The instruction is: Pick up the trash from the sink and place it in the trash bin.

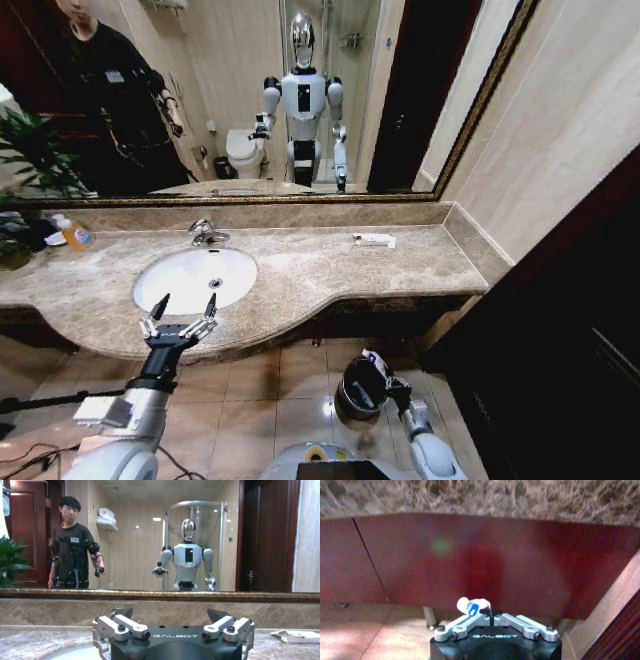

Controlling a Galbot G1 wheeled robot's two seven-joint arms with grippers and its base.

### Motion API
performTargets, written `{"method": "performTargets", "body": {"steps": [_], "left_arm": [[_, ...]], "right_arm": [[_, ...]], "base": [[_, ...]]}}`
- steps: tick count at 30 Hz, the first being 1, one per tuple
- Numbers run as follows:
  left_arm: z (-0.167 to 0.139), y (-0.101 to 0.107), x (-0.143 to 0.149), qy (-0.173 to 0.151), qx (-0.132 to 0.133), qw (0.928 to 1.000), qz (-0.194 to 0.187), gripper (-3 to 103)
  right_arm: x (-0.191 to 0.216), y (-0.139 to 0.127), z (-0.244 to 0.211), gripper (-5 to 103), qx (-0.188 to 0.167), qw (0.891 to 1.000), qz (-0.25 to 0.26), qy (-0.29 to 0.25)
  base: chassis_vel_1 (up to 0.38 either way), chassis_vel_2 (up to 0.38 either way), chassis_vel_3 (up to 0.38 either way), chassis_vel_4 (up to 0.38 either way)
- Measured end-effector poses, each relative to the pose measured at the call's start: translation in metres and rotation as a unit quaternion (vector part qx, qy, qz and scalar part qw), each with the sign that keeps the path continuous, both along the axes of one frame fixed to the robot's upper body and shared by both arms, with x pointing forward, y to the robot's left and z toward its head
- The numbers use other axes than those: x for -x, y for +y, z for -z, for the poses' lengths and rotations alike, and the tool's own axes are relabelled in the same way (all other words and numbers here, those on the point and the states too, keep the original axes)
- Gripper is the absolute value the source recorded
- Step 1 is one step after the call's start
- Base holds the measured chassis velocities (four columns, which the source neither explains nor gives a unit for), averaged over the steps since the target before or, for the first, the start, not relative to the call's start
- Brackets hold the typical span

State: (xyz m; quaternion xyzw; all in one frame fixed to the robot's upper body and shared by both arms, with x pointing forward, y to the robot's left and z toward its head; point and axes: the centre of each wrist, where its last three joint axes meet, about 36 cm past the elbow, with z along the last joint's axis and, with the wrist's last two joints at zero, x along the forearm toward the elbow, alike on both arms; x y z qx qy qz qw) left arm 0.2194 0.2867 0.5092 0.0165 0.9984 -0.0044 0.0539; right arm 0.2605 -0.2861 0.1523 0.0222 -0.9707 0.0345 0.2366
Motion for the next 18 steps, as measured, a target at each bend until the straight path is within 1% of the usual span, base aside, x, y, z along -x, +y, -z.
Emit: {"method": "performTargets", "body": {"steps": [3,6,13,14,15,18], "left_arm": [[0.000,0.000,0.000,0.000,0.000,1.0000,0.000,100],[0.000,0.000,0.000,0.000,0.000,1.0000,0.000,100],[0.000,0.000,0.000,0.000,0.000,1.0000,0.000,100],[0.000,0.000,0.000,0.000,0.000,1.0000,0.000,100],[0.000,0.000,0.000,0.000,0.000,1.0000,0.000,100],[0.000,0.000,0.000,0.000,0.000,1.0000,0.000,100]], "right_arm": [[-0.003,0.002,0.009,0,0.001,1.000,0.004,0.007],[-0.007,-0.002,0.019,0,0.005,1.000,0.008,0.015],[-0.010,-0.006,0.025,0,0.005,1.000,0.014,0.027],[-0.010,-0.009,0.024,-3,0.004,0.999,0.015,0.029],[-0.010,-0.009,0.024,-3,0.004,0.999,0.015,0.029],[-0.011,-0.013,0.023,13,0.005,0.999,0.018,0.029]], "base": [[0.000,0.000,0.000,0.000],[0.000,0.000,0.000,0.000],[0.000,0.000,0.000,0.000],[0.000,0.000,0.000,0.000],[0.000,0.000,0.000,0.000],[0.000,0.000,0.000,0.000]]}}
